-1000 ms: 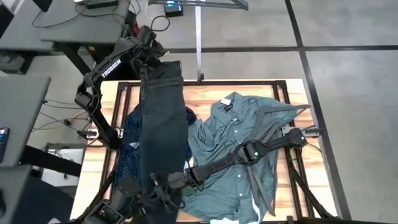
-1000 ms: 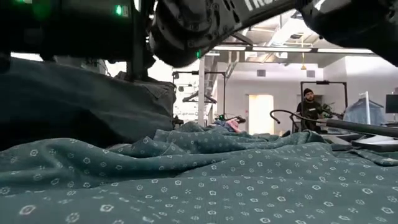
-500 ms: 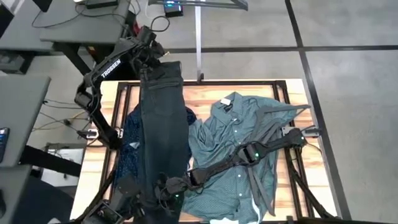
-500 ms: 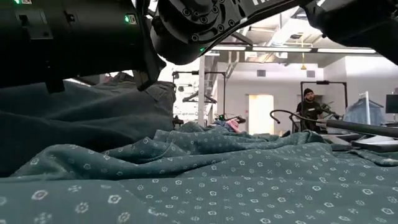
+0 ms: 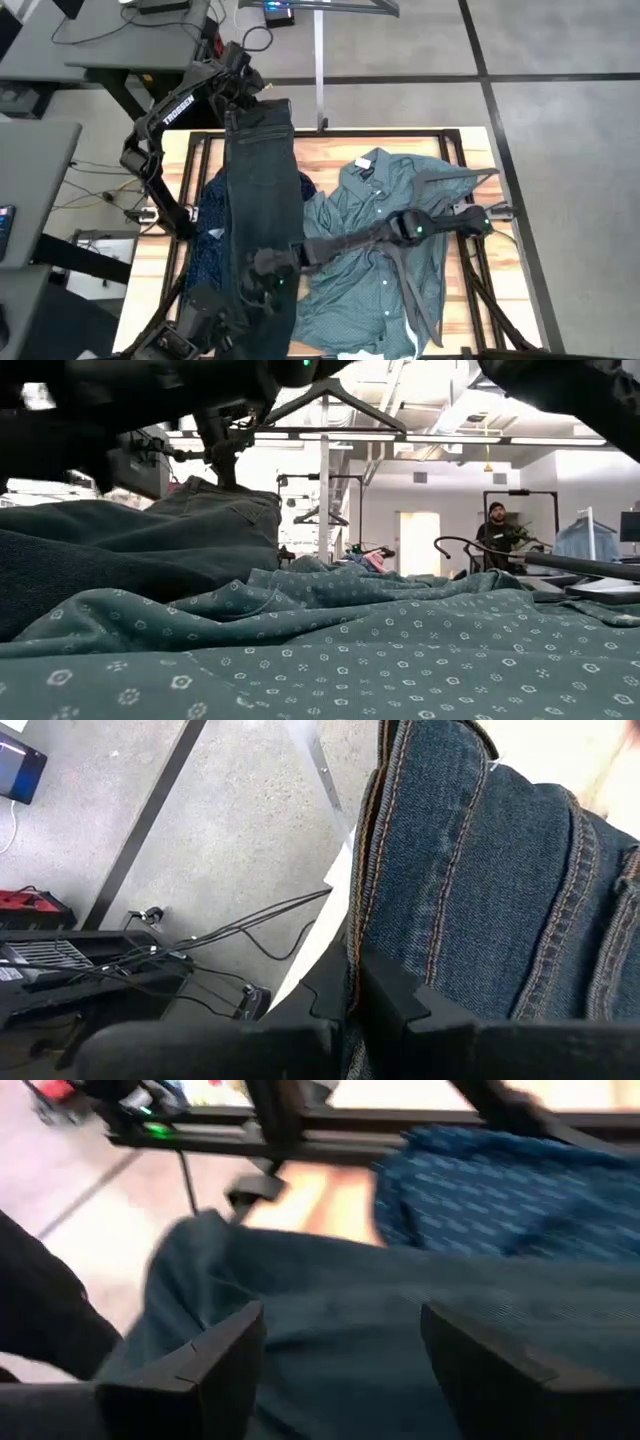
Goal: Hang clothes
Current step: Hang the black pants on the rack
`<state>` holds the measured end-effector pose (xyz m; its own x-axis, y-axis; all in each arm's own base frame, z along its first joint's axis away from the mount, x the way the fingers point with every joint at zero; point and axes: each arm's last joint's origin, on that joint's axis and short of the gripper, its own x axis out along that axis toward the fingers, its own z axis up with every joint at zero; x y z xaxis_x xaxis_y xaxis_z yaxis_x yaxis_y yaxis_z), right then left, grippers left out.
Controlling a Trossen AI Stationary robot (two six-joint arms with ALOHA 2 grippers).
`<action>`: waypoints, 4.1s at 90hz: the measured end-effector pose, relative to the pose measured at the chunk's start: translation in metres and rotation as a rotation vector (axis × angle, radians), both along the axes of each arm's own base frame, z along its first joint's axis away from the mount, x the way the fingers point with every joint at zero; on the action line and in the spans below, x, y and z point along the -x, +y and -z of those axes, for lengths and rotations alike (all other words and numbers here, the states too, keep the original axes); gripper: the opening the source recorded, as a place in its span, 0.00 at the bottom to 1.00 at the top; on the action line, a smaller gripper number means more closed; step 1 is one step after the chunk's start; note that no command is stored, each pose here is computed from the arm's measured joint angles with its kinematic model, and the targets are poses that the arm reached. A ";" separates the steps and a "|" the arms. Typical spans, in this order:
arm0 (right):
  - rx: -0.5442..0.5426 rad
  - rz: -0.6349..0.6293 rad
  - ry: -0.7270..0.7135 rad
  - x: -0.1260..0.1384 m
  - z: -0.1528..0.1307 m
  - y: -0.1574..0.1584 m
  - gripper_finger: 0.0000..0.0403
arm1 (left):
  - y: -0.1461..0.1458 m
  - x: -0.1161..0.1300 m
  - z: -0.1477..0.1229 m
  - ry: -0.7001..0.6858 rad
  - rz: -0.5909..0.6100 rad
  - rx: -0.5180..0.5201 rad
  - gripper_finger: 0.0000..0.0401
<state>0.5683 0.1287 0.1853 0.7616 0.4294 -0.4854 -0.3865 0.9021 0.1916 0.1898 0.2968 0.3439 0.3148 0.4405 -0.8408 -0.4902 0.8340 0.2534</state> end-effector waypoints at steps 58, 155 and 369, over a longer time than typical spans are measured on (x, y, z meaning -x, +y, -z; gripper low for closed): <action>0.278 0.186 0.439 0.075 -0.082 -0.206 0.63 | -0.003 0.001 0.002 -0.020 -0.042 0.057 0.00; 0.134 0.635 0.226 0.192 -0.163 -0.414 0.63 | 0.005 -0.003 0.039 -0.103 -0.041 0.081 0.04; 0.369 0.359 1.034 0.353 -0.009 -0.134 0.63 | -0.179 -0.136 0.017 -0.099 0.360 0.317 0.39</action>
